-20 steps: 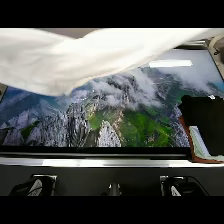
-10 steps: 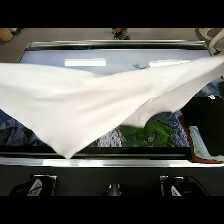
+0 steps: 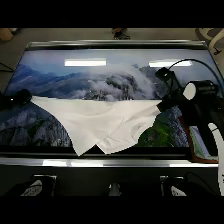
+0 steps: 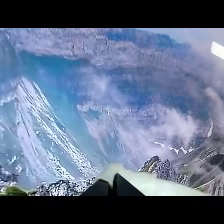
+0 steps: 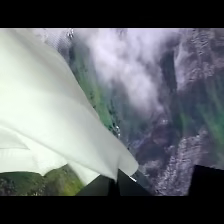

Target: Fold the shirts.

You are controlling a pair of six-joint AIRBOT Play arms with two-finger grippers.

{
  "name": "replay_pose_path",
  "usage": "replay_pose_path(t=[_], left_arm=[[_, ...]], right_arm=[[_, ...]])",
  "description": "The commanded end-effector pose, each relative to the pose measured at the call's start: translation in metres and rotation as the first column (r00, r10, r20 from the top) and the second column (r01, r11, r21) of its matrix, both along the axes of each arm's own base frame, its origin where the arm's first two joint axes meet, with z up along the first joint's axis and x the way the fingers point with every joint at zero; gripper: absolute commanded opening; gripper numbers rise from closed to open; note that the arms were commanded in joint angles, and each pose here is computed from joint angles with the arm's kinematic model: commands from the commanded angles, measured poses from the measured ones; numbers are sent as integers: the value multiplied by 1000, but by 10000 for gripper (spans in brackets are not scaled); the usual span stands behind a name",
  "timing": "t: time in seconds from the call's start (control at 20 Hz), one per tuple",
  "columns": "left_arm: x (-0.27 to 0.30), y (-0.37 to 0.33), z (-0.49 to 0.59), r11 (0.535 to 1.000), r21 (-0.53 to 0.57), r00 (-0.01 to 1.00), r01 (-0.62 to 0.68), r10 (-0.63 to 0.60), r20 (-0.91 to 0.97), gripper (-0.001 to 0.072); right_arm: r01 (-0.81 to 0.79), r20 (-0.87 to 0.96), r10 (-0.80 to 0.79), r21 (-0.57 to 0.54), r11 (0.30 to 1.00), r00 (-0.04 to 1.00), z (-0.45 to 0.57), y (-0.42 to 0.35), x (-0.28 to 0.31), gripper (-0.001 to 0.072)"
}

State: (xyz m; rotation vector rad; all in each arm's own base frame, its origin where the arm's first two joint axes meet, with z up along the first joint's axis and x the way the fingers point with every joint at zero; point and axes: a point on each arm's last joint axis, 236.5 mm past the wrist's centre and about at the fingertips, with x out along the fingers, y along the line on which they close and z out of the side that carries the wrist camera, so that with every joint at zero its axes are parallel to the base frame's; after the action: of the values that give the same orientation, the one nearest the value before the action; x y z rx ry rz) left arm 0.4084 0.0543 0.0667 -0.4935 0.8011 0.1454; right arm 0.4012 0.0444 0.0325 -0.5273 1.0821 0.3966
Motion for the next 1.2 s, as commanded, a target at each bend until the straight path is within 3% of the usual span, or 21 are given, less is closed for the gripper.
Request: replay_pose_path(t=[0.0,0.05,0.1,0.15,0.2,0.3,0.4,0.6,0.7,0.9,1.15], left_arm=[[14,-22,-74,995,-62,980,76,-86,-177,34],[13,-28,-79,991,-89,965,103,-121,-232,75],[7,-36,-80,984,-118,944,134,-163,-288,305],[-1,-41,-78,976,-141,919,168,-207,-336,657],[-15,-40,-75,965,-136,883,222,-259,-392,720],[-55,-21,-74,962,-103,790,251,-265,-553,720],[-96,-22,-73,962,-138,710,238,-269,-651,720],[-150,-97,-79,924,-290,721,249,-377,-581,710],[-184,-135,-102,901,-355,706,248,-419,-571,587],[-250,-191,-147,858,-478,621,187,-481,-620,589],[-238,-210,-165,871,-445,693,208,-453,-561,589]], right_arm=[[63,-128,-55,53,997,990,-73,11,2,19],[68,-164,-57,66,996,985,-77,14,-5,19],[72,-197,-55,75,995,979,-78,17,-13,19],[70,-215,-53,74,995,975,-78,17,-18,19],[57,-230,-40,68,996,972,-79,16,-22,19],[21,-245,-6,59,998,969,-80,16,-26,19],[18,-256,-2,58,998,967,-81,16,-29,19],[18,-260,-2,57,998,966,-81,16,-30,19],[18,-263,-2,57,998,965,-82,16,-31,20],[18,-276,-1,56,998,961,-82,16,-34,20],[19,-289,-1,58,998,957,-83,16,-37,20]])
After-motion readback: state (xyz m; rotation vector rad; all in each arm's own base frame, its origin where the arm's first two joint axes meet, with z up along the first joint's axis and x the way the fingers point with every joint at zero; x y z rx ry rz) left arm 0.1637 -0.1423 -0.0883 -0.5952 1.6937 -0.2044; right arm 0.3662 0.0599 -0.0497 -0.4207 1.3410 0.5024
